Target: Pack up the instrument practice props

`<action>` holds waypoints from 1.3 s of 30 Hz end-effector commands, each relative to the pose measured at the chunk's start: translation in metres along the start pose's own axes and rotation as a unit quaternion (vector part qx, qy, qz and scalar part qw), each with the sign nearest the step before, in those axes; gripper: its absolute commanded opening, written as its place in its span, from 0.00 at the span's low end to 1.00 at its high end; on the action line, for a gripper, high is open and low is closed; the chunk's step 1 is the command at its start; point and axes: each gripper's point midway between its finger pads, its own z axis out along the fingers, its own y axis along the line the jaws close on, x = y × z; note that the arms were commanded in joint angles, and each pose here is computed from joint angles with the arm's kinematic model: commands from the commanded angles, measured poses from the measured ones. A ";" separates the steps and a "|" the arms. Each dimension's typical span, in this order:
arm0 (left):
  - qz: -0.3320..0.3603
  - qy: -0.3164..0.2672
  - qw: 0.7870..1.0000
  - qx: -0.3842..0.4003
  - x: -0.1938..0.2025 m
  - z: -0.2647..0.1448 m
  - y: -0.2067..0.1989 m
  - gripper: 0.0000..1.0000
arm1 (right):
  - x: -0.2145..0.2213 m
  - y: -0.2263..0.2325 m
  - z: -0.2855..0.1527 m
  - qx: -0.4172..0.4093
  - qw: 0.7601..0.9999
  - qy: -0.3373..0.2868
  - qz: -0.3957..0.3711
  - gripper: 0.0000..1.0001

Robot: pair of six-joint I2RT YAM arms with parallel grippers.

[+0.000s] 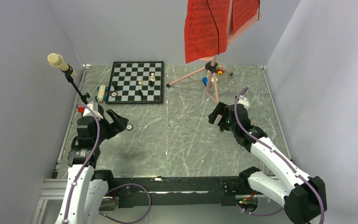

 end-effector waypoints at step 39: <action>0.137 -0.181 0.937 -0.266 -0.182 -0.006 0.062 0.88 | 0.004 0.049 -0.031 -0.107 0.987 -0.018 -0.115 1.00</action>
